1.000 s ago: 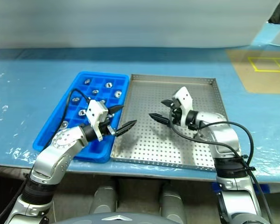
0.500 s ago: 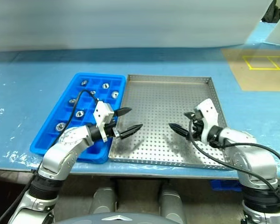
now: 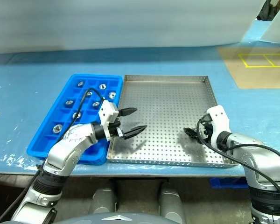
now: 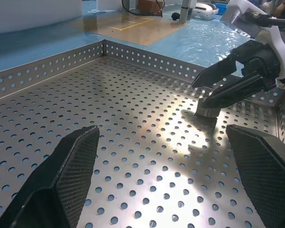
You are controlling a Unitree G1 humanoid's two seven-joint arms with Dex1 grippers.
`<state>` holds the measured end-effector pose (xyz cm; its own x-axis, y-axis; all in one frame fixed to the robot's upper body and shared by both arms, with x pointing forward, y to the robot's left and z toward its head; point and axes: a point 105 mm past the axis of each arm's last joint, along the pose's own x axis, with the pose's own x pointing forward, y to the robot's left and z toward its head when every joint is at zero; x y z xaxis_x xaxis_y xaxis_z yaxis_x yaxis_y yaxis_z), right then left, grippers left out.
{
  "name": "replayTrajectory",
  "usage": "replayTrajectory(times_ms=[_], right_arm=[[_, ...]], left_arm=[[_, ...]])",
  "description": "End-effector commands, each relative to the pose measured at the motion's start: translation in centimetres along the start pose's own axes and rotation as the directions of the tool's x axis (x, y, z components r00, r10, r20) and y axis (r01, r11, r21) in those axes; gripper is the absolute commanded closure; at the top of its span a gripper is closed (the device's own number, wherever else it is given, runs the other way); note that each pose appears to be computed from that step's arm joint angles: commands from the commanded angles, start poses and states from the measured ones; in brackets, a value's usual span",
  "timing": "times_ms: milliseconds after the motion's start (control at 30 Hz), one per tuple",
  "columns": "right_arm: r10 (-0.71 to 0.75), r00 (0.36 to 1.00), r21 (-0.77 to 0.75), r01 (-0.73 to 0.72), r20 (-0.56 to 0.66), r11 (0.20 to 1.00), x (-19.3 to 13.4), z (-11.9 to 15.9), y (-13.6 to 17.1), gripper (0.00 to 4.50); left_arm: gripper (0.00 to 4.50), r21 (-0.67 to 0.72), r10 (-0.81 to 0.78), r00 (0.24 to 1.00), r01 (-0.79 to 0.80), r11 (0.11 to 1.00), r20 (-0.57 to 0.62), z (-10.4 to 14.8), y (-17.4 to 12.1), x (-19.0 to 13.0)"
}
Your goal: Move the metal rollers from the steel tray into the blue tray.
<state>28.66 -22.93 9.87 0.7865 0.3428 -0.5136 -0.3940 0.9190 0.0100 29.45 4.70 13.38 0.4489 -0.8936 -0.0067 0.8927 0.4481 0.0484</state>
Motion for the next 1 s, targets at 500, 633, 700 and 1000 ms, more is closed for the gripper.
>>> replayTrajectory(times_ms=[500,633,700,1000], right_arm=[[0.04,0.995,-0.02,-0.042,-0.093,0.999,0.8,-2.3,0.8,0.95],[0.048,0.995,-0.044,-0.052,-0.084,0.998,1.4,-2.1,0.9,2.34],[0.055,0.995,-0.064,-0.06,-0.08,0.996,1.6,-2.0,1.0,2.86],[0.133,0.984,-0.093,-0.122,0.12,0.988,3.7,2.9,2.3,2.86]], left_arm=[[0.0,0.036,-0.002,1.0,0.001,0.999,0.031,1.1,0.1,-0.1],[0.0,0.045,0.014,1.0,-0.016,0.999,0.027,1.1,0.6,-0.4],[0.0,0.049,0.022,0.999,-0.024,0.999,0.029,1.2,0.7,-0.5],[0.0,0.04,0.089,0.996,-0.09,0.995,0.029,1.4,1.2,-1.6]])
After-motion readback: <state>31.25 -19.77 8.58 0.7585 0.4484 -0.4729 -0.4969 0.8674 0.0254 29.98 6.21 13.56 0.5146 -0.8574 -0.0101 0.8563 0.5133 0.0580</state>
